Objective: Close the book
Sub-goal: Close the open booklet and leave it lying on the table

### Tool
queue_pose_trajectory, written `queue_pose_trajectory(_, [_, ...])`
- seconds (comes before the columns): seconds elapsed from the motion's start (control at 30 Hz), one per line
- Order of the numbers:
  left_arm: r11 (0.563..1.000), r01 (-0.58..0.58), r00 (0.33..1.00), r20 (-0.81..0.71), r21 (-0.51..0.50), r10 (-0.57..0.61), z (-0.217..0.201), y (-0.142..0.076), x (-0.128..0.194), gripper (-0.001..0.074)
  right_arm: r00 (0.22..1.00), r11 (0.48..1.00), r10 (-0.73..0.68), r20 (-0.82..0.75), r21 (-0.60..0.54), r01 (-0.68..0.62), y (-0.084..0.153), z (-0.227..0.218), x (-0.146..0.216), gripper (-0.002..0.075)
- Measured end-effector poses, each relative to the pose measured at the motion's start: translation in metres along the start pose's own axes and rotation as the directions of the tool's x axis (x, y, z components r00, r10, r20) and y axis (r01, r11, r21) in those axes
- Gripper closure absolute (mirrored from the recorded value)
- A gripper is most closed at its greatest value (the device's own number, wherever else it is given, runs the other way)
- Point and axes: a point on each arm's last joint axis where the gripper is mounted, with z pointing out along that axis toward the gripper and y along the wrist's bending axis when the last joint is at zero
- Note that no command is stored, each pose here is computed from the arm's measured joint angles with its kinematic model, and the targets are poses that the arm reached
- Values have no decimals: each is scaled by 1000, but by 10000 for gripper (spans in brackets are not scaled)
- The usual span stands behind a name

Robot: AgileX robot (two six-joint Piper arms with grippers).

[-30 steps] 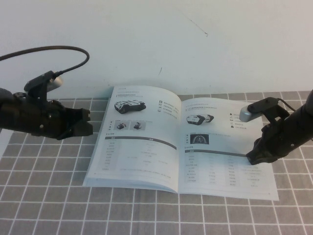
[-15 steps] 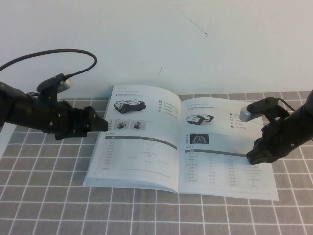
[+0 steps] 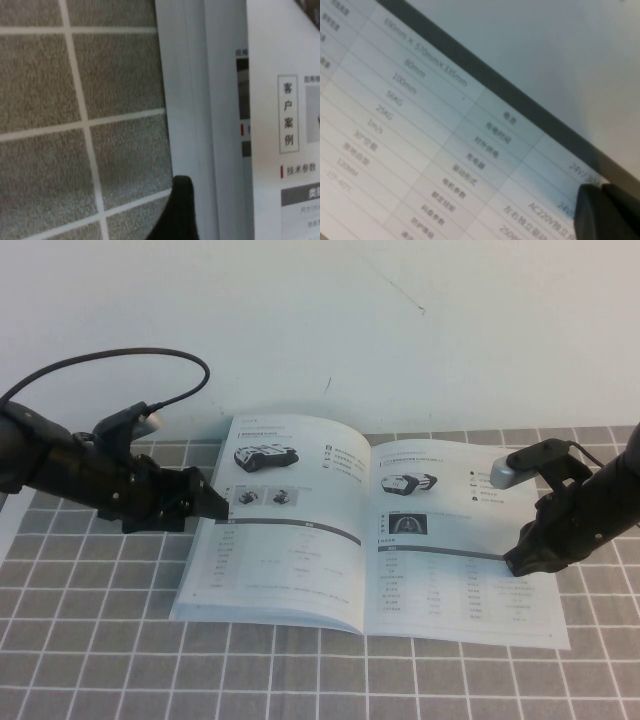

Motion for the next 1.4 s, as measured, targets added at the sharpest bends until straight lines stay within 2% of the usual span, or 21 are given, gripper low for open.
queue_pose_trajectory(0.3, [999,52,995,-87,10,-51,10,6,9,139,1000,1000,0,-3,-3,0,0,0,0,729])
queue_pose_trajectory(0.57, [997,76,992,-101,4,-76,11,7,9,139,1000,1000,1,-4,-5,-1,0,0,0,729])
queue_pose_trajectory(0.83, [987,142,983,-129,72,-132,16,4,12,144,1000,1000,2,-6,-6,-2,1,0,1,729])
queue_pose_trajectory(1.13, [988,115,983,-155,107,-97,34,-18,15,153,1000,1000,2,-6,-7,-2,1,0,0,729])
queue_pose_trajectory(1.27, [973,135,980,-169,189,-103,46,-34,18,153,1000,1000,2,-6,-7,-2,1,0,0,729])
queue_pose_trajectory(1.4, [914,177,978,-167,365,-123,47,-50,18,153,1000,1000,2,-6,-7,-2,1,0,0,729])
